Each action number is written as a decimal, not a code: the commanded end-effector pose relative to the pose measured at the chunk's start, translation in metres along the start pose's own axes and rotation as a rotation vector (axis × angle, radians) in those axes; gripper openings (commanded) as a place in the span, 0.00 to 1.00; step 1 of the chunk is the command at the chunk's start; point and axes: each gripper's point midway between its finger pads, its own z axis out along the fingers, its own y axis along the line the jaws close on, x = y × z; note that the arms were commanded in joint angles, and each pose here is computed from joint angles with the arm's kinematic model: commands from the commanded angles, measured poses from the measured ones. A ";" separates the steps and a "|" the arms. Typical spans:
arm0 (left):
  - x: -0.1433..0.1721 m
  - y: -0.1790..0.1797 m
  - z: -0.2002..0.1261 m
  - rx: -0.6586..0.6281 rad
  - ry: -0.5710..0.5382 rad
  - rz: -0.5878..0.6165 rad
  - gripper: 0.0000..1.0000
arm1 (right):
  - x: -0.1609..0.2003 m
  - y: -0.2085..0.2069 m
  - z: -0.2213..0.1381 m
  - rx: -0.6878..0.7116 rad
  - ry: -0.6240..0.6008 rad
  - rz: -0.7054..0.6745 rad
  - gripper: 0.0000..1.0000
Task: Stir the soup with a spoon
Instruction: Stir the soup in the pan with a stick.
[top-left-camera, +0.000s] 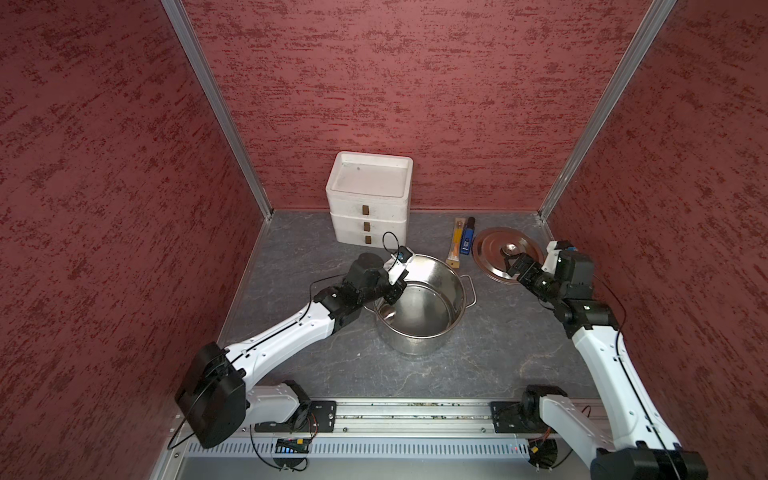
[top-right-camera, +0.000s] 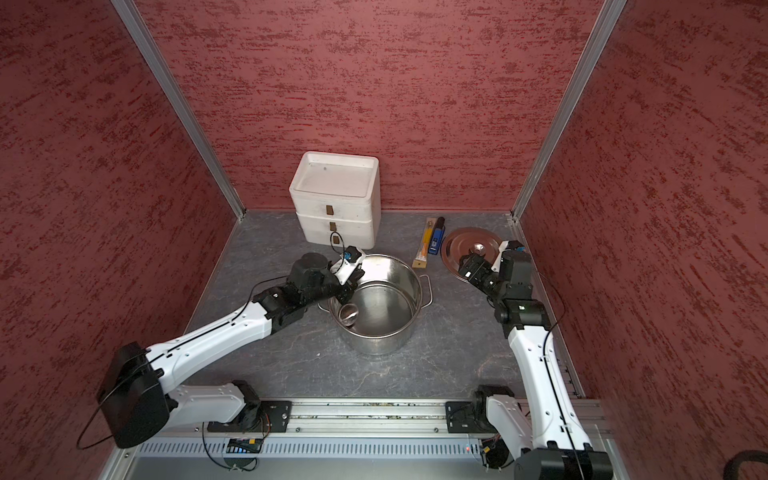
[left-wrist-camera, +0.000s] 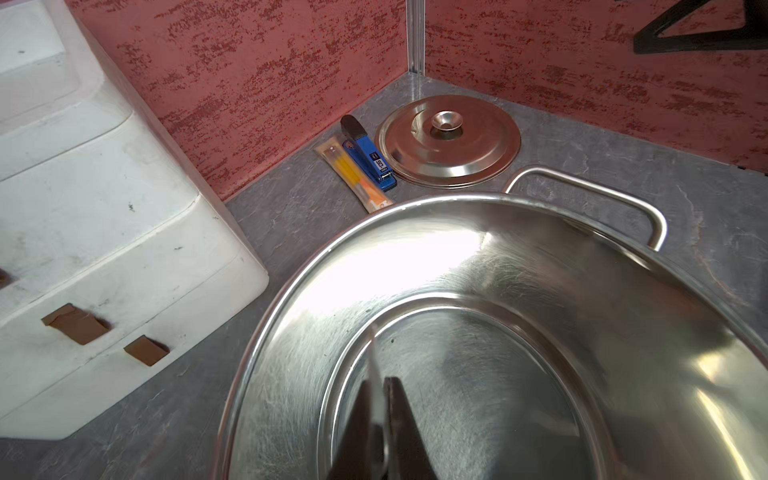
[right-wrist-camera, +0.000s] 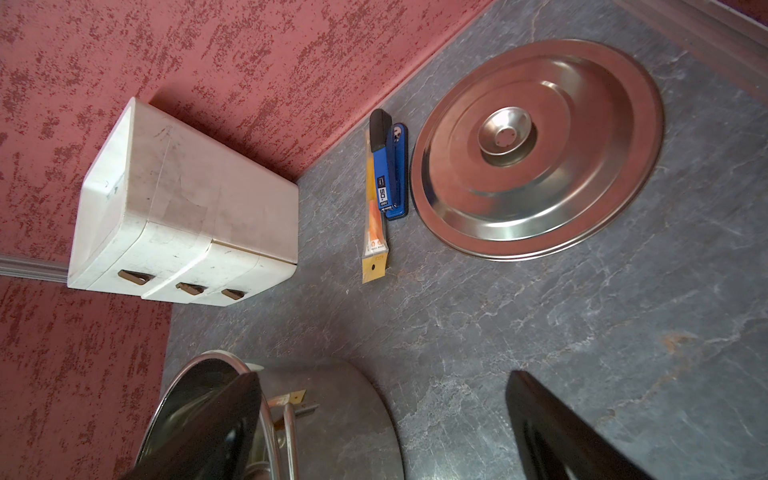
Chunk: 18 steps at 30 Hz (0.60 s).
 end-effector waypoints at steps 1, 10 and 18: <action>-0.036 0.017 0.011 -0.019 -0.082 0.058 0.00 | -0.017 0.013 -0.010 -0.030 -0.051 -0.018 0.97; -0.060 0.012 0.054 0.062 -0.121 0.103 0.00 | -0.015 0.008 -0.015 -0.011 -0.059 -0.016 0.97; -0.093 -0.037 0.074 0.192 -0.196 0.147 0.00 | -0.016 0.009 -0.011 -0.013 -0.056 -0.012 0.97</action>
